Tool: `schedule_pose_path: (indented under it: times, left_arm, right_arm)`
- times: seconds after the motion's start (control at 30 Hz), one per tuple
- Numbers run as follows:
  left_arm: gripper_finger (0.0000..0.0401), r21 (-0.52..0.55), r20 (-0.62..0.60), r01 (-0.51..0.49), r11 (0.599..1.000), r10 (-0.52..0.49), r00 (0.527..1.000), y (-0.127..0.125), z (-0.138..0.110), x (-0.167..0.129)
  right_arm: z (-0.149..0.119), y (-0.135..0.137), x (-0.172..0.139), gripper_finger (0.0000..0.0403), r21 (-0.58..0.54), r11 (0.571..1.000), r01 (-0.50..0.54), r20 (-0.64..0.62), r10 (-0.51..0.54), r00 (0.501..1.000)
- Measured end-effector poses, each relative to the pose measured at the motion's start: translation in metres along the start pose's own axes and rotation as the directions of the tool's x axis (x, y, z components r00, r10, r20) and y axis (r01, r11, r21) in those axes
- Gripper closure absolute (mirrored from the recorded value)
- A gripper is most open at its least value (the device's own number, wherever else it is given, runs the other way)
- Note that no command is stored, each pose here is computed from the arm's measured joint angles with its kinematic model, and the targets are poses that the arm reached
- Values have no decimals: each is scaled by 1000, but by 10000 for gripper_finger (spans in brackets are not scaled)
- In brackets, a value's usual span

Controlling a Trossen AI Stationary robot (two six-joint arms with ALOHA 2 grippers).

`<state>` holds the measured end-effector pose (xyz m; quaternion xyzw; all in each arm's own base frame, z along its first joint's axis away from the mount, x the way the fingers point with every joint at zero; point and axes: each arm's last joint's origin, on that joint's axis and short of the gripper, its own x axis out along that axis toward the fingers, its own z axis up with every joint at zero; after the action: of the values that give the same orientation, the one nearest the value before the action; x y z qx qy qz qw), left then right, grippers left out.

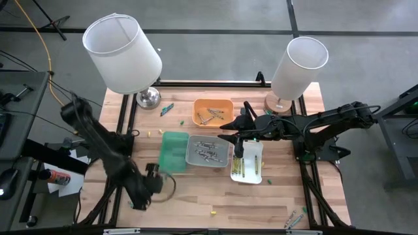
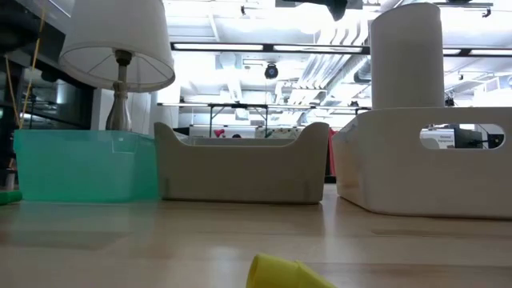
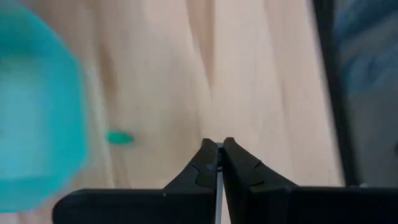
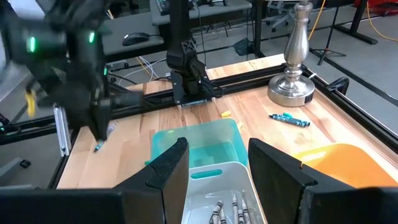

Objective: Sort crayons
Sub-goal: Put the gray crayon into the yellow bin

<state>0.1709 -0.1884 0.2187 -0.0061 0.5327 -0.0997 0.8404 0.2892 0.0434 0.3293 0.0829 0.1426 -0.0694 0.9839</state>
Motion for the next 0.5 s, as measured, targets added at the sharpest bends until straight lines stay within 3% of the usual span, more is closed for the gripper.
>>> schedule_pose_path:
  times: [0.1, 0.17, 0.23, 0.37, 0.5]
  left_arm:
    - [401, -89, 178, 8, 996, 8, 984, 17, 10, -33]
    - [401, -149, 314, -15, 989, 62, 948, 31, 17, -54]
    - [401, -220, 447, -65, 973, 160, 880, 47, 24, -72]
    - [401, -338, 621, -173, 925, 357, 698, 77, 40, -101]
    - [401, -371, 703, -234, 899, 437, 562, 105, 59, -120]
  right_arm:
    - [0, 0, 0, 242, 0, 1000, 0, 0, 0, 1000]
    - [0, 0, 0, 242, 0, 1000, 0, 0, 0, 1000]
    - [0, 0, 0, 242, 0, 1000, 0, 0, 0, 1000]
    - [0, 0, 0, 242, 0, 1000, 0, 0, 0, 1000]
    - [1, 0, 0, 242, 2, 1000, -1, 6, 1, 1000]
